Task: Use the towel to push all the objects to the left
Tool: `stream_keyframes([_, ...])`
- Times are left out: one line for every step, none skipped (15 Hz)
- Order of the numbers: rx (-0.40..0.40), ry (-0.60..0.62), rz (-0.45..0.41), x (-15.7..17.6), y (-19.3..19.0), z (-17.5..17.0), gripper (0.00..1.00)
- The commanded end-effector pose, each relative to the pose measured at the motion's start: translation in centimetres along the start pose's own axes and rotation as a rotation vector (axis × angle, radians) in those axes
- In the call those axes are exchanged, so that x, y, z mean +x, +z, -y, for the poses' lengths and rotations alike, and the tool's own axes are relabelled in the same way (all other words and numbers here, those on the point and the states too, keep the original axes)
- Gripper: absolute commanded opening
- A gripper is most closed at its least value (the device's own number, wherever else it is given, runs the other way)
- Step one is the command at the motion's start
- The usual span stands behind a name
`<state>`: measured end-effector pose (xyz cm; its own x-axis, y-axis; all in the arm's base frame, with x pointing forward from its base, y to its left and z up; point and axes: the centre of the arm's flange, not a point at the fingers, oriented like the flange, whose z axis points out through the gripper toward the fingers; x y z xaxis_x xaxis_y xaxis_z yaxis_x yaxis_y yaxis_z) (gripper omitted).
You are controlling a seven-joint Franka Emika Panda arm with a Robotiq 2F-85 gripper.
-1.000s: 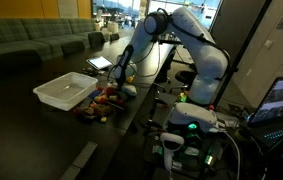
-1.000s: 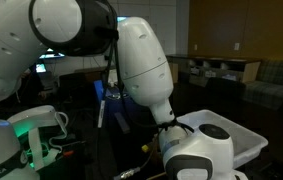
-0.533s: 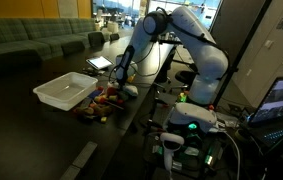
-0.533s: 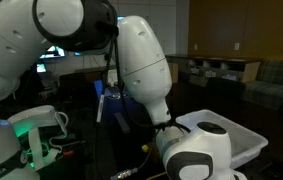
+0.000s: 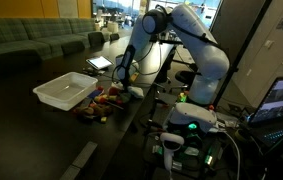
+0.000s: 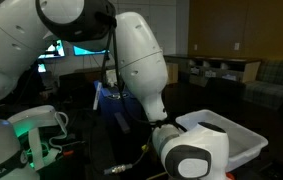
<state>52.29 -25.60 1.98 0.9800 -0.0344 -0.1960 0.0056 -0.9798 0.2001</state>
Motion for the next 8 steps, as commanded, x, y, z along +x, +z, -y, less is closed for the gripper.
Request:
stream_keyframes([0.026,-0.019,0.16,-3.0,-0.9,3.4,0.03])
stream_keyframes([0.04,-0.026,0.176,-3.2,-1.1,4.4,0.03])
stream_keyframes([0.045,-0.029,0.179,-3.3,-1.4,5.2,0.03])
stream_keyframes([0.065,-0.03,0.165,-3.0,-1.8,6.2,0.03])
stream_keyframes([0.089,-0.036,0.151,-2.5,-2.2,7.3,0.03])
stream_keyframes([0.107,-0.043,0.134,-2.1,-2.6,8.5,0.03])
stream_keyframes([0.125,-0.052,0.122,-1.6,-3.1,9.5,0.03])
stream_keyframes([0.152,-0.074,0.113,-1.1,-3.4,10.9,0.03])
